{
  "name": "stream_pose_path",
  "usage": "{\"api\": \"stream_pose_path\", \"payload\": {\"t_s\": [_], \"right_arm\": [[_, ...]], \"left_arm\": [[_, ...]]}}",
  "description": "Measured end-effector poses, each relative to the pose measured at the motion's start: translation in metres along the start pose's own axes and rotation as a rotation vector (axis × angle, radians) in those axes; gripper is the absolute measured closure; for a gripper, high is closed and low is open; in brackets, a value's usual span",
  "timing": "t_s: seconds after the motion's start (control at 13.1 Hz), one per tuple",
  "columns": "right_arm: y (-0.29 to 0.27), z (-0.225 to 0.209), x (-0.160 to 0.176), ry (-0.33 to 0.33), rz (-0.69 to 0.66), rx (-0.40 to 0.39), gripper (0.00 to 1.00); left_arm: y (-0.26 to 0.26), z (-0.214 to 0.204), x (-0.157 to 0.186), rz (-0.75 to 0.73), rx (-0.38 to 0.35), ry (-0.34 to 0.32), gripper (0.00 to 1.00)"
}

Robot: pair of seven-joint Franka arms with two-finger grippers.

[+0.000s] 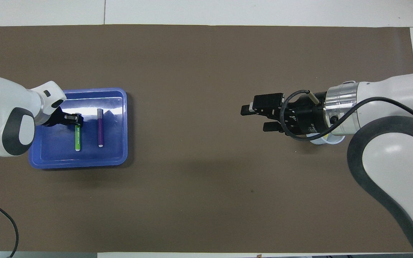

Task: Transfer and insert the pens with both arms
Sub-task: 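Grasp the green pen with the left gripper while the right gripper withdraws, then lift the green pen toward the right gripper with the left gripper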

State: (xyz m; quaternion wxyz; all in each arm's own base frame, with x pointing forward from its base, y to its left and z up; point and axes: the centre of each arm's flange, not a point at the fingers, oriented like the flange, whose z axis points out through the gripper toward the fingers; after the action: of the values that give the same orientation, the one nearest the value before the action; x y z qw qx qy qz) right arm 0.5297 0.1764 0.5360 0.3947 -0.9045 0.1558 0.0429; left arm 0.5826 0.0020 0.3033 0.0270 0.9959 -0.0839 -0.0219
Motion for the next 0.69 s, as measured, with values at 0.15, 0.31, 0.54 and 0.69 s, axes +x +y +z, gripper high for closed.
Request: {"api": "stream_pose_path", "payload": {"t_s": [0.15, 0.31, 0.54, 0.69], "right_arm": [[-0.003, 0.002, -0.002, -0.004, 0.003, 0.014, 0.0], [-0.012, 0.009, -0.006, 0.018, 0.0, 0.019, 0.0], [-0.032, 0.03, -0.022, 0.036, 0.008, 0.024, 0.0], [-0.035, 0.033, -0.025, 0.034, 0.009, 0.024, 0.0]], "left_arm": [[0.0, 0.0, 0.0, 0.001, 0.001, 0.0, 0.75], [0.0, 0.0, 0.0, 0.002, 0.002, 0.001, 0.83], [0.0, 0.0, 0.0, 0.002, 0.002, 0.001, 0.83], [-0.001, -0.002, 0.001, 0.001, 0.001, -0.004, 0.83]]}}
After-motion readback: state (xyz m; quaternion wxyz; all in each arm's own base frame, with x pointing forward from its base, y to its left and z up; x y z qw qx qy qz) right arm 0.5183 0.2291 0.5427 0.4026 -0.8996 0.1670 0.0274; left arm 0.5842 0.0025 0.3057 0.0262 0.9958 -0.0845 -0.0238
